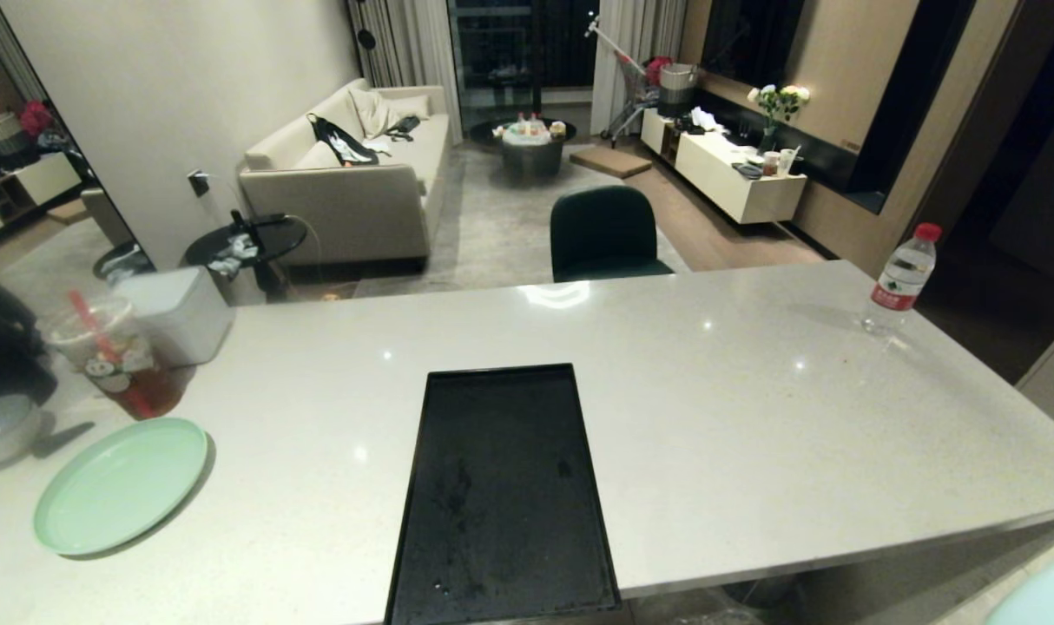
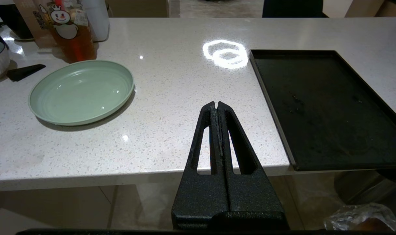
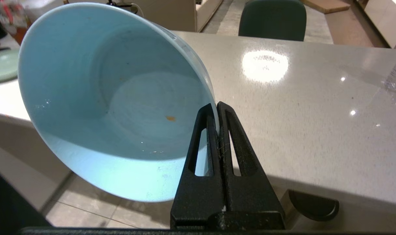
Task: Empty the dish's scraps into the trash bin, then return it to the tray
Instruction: Put the bowl back to the table
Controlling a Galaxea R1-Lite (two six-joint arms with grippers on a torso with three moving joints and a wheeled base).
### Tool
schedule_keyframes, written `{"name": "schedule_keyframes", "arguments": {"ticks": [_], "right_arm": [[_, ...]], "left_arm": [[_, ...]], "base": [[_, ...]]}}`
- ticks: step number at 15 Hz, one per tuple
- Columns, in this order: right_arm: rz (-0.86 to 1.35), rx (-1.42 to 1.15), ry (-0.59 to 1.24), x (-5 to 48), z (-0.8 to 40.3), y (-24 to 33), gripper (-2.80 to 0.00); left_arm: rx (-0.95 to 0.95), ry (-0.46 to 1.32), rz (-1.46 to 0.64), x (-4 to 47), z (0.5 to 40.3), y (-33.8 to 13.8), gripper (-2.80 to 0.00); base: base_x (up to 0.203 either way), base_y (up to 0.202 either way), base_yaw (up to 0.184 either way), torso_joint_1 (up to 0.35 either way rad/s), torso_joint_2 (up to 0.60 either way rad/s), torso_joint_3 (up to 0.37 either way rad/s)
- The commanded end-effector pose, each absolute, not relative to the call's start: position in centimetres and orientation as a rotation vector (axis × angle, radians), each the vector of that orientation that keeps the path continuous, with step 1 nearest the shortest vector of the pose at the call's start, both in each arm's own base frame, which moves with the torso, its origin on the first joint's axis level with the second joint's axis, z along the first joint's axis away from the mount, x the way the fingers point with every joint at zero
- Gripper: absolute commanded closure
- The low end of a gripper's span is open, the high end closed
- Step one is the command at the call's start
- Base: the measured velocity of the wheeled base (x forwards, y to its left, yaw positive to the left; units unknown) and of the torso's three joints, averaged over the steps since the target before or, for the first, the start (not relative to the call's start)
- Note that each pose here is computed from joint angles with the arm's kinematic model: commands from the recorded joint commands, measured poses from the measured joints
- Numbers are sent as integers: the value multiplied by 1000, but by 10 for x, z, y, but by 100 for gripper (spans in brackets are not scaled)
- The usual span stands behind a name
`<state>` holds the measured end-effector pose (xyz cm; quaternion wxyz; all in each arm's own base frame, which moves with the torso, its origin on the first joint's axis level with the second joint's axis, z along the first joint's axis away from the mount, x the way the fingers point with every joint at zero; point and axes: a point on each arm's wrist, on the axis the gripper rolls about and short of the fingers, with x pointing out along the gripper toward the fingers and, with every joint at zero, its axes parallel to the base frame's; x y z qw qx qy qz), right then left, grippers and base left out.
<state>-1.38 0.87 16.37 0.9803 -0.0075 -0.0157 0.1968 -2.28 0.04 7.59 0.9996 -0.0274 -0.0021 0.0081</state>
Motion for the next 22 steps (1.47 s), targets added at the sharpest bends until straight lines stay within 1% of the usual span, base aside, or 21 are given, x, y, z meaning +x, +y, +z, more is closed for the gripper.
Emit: {"name": "schedule_keyframes", "arguments": {"ticks": [1,5,9,11,13,15,18,22], "right_arm": [[395,27,71,19,187,9,0],[385,105,173,95,228,8,0],[404,220,324,191,242,19,0],[411,285,430,237,240,54,0],[415,364,538,269,231,101,0],[399,447,664,285,218,152,0],[318,504,845,290,195,216,0],[213,553,993,298,157,273,0]], "left_arm": [[-55,-4,17,-23,76,0,0],[-55,-4,17,-23,76,0,0],[-55,-4,17,-23,76,0,0],[-55,-4,17,-23,76,0,0],[-55,-4,17,-23,76,0,0],[-55,-3,15,-23,76,0,0],[-55,-4,17,-23,76,0,0],[-55,-4,17,-23,76,0,0]], "base": [[0,0,0,0,0,0],[0,0,0,0,0,0],[0,0,0,0,0,0],[0,0,0,0,0,0],[0,0,0,0,0,0],[0,0,0,0,0,0],[0,0,0,0,0,0],[0,0,0,0,0,0]]}}
